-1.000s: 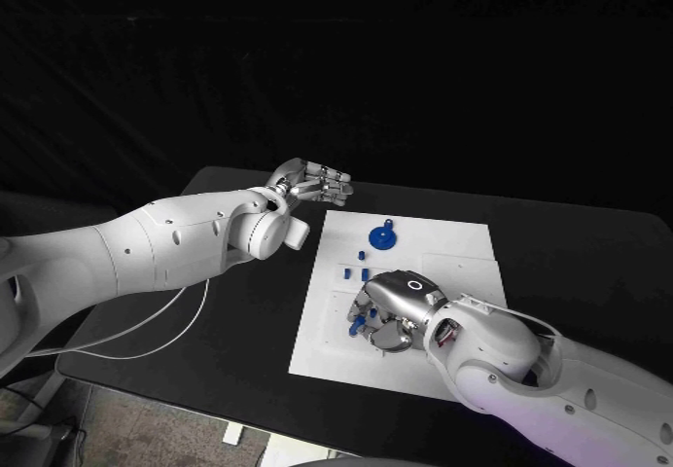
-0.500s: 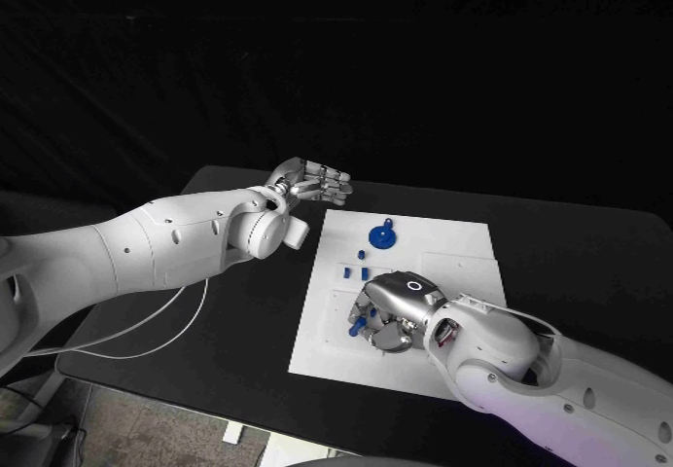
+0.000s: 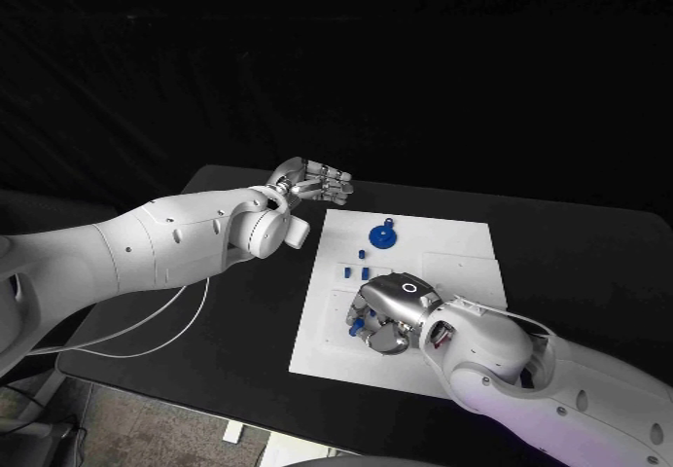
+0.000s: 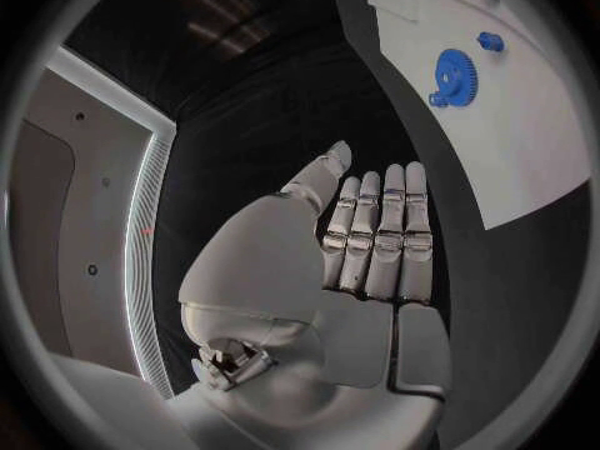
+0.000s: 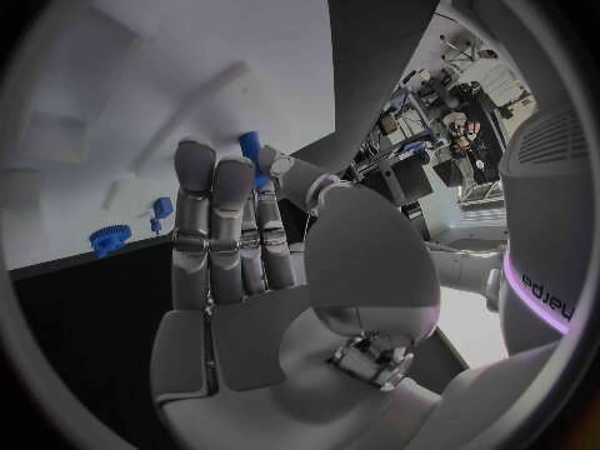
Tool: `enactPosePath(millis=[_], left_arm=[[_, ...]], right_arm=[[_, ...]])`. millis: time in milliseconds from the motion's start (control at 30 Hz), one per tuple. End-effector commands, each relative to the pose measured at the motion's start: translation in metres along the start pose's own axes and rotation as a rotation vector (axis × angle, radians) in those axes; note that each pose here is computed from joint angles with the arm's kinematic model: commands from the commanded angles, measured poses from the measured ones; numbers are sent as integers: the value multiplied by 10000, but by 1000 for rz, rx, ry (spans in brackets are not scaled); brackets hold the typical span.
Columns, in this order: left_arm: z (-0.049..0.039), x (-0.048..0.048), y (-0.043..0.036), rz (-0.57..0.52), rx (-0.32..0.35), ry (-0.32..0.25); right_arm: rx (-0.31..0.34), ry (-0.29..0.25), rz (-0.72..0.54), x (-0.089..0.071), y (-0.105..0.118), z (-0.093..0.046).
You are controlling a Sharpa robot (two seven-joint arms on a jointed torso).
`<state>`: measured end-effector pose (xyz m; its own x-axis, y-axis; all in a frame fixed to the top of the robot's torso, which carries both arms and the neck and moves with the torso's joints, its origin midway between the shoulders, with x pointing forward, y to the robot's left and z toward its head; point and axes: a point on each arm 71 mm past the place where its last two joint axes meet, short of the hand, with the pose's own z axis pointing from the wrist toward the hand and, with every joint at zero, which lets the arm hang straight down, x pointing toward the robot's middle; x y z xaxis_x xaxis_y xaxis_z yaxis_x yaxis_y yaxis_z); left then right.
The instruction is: Assemble the parts on the task board
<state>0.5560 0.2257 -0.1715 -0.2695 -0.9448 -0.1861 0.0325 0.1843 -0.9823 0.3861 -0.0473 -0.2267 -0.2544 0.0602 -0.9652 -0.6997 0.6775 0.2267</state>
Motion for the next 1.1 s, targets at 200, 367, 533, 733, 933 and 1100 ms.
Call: enactPosePath(millis=[200,367,533,733,933,1100], left_arm=[[7,22,-11,-9,5,15],[7,20,-10,-9,4,15],[6,18,-9,-10,2,15],[3,12,-5,-10,0,16],[1,8,-3,-10,-3,17],[1,-2,0,-9,-4,14]], right_arm=[[-14,19,17,72,4,0],[-15,5,29,69,-4,-1],[-14,-7,34,64,-13,-4],[-16,-54,47,28,-19,-17],[-17,-128,88,-40,-27,-69],[0,-170,120,-157,-90,-130]])
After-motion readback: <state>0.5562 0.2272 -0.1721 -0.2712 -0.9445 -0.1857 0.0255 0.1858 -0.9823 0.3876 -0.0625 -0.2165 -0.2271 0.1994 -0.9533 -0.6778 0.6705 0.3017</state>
